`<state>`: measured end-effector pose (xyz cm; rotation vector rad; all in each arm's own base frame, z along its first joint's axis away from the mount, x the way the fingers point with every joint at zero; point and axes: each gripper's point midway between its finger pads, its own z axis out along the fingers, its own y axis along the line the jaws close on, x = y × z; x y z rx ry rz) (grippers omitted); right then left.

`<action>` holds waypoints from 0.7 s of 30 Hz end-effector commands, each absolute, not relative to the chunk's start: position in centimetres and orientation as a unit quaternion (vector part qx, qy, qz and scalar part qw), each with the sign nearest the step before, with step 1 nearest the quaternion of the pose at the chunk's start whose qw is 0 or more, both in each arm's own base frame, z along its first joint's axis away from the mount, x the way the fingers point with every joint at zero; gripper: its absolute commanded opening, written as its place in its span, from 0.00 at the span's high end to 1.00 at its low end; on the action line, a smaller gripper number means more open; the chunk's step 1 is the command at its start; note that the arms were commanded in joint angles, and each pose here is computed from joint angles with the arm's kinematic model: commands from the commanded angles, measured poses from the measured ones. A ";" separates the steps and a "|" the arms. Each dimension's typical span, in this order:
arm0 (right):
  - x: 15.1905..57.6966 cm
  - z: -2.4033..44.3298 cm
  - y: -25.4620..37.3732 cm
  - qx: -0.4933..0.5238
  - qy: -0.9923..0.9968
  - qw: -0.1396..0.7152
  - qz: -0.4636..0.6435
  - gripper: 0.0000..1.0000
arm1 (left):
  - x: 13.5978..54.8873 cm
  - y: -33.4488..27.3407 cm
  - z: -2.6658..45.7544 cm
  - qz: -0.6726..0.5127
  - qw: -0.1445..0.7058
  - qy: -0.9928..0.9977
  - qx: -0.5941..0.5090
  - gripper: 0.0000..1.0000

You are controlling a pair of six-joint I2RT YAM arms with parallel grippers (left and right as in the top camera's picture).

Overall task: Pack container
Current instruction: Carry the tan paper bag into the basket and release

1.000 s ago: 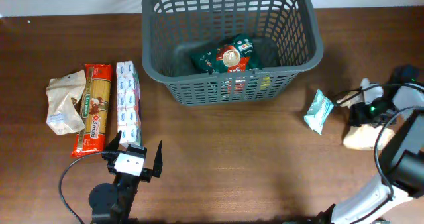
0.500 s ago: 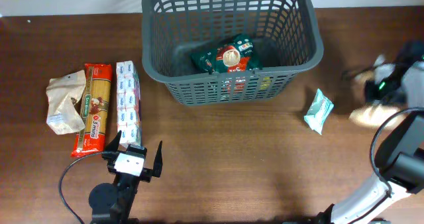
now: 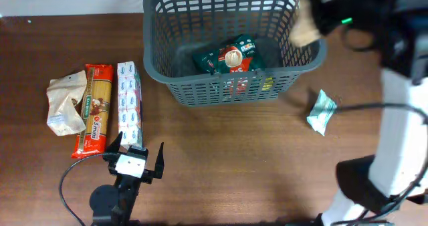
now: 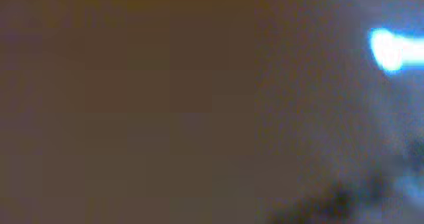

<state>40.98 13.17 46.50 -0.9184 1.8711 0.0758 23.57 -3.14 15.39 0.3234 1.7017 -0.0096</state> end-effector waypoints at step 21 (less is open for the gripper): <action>52.1 20.0 27.2 -0.488 0.810 0.313 0.085 0.38 | 23.5 -3.2 15.3 -0.009 0.649 0.747 0.142 0.01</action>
